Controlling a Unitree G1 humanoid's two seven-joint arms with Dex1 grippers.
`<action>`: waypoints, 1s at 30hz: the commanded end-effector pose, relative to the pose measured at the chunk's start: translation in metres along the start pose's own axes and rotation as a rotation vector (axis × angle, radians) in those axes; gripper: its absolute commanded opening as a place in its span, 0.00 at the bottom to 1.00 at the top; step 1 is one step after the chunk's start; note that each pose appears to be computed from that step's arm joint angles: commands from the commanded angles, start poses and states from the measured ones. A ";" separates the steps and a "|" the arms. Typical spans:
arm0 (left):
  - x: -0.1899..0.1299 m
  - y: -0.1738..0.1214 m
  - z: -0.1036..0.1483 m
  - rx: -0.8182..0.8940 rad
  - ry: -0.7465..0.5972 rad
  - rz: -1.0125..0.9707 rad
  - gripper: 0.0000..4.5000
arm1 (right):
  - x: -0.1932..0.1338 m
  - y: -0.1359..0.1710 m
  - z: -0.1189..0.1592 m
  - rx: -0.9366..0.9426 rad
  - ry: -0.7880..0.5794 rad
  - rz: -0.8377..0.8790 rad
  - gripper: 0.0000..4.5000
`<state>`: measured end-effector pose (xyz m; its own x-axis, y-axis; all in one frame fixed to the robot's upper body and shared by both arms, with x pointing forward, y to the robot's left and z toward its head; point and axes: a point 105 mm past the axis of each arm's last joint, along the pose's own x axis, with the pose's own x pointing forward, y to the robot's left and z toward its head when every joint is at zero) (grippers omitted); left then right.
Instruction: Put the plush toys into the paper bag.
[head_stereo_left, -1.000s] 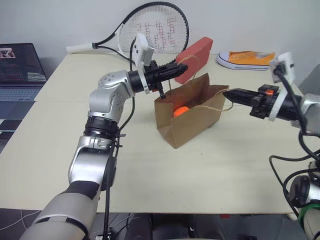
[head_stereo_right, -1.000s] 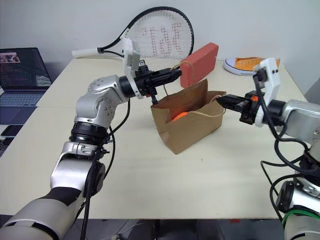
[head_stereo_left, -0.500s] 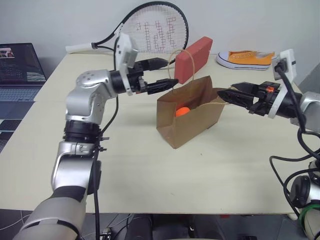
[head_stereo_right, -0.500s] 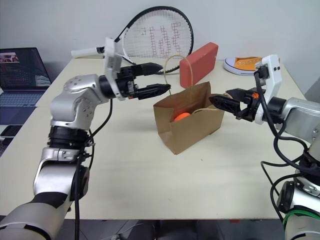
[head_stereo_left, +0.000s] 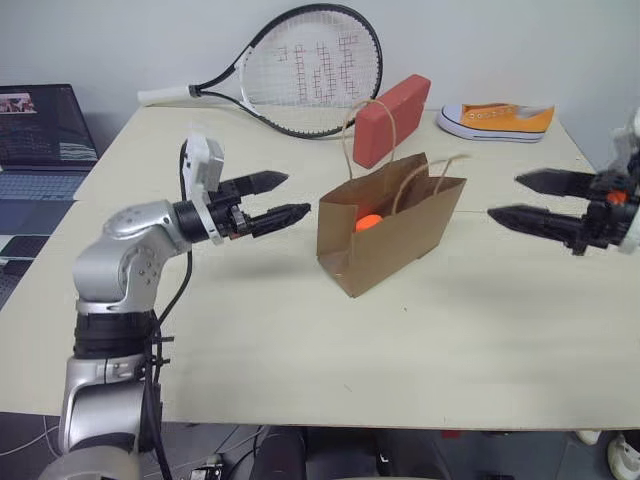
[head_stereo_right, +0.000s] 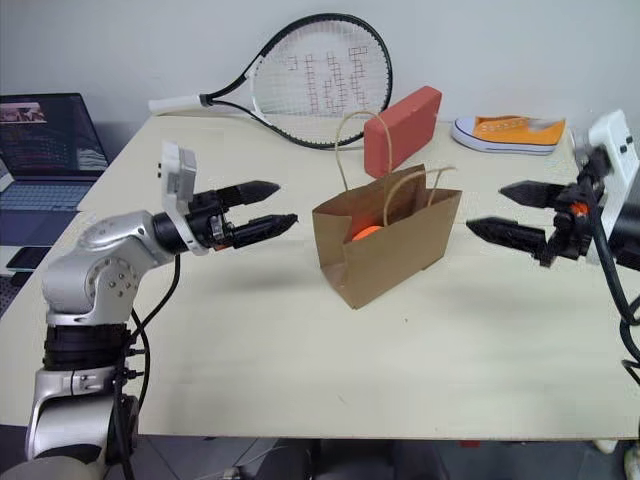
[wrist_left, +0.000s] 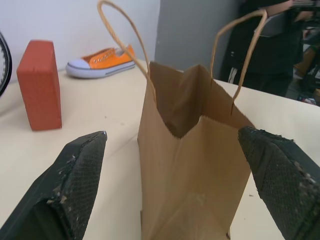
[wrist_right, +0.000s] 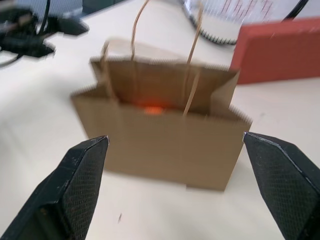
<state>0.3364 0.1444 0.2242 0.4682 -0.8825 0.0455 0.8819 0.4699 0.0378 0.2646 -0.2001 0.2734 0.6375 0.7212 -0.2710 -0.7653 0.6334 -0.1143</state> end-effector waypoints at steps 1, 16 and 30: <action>0.005 -0.006 0.000 -0.010 -0.036 0.007 1.00 | -0.001 0.022 0.007 -0.130 -0.027 0.076 0.99; 0.022 -0.021 -0.020 -0.033 -0.019 -0.088 1.00 | 0.012 0.070 0.001 -0.206 -0.072 0.308 0.99; 0.032 -0.033 -0.023 0.000 -0.001 -0.129 1.00 | 0.015 0.077 0.006 -0.269 -0.164 0.326 0.99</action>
<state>0.3270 0.1060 0.1923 0.3711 -0.9283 0.0227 0.9286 0.3710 -0.0073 0.2175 -0.1394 0.2611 0.3456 0.9190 -0.1900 -0.9196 0.2914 -0.2633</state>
